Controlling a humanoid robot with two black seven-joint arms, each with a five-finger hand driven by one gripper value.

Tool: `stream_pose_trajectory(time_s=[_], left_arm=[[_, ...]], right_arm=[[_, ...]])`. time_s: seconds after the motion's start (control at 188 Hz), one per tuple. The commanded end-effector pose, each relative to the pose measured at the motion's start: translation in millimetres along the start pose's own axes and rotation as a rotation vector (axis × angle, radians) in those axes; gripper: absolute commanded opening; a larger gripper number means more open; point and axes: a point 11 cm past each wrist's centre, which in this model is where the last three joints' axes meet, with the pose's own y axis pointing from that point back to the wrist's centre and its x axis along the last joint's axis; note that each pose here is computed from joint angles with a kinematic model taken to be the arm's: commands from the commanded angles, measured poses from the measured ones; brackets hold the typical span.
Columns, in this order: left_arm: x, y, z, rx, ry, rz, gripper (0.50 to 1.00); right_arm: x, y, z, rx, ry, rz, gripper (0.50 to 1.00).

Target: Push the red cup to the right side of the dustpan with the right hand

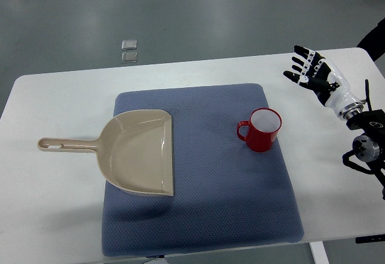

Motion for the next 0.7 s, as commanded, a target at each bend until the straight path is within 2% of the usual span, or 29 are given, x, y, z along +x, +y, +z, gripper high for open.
stream_pose_trajectory(time_s=[0.0,0.404,0.696], left_arm=[[0,0,0,0.0,-0.001,0.0,1.0],[0,0,0,0.0,0.0,0.0,1.0],[0,0,0,0.0,-0.001,0.0,1.0]], right_arm=[[7,4,-4,-0.001,0.001,-0.019,0.934],[38,46,-8,-0.003,-0.005,-0.14,0.934],[12,59,-3,-0.013,-0.014,-0.315,0.934]])
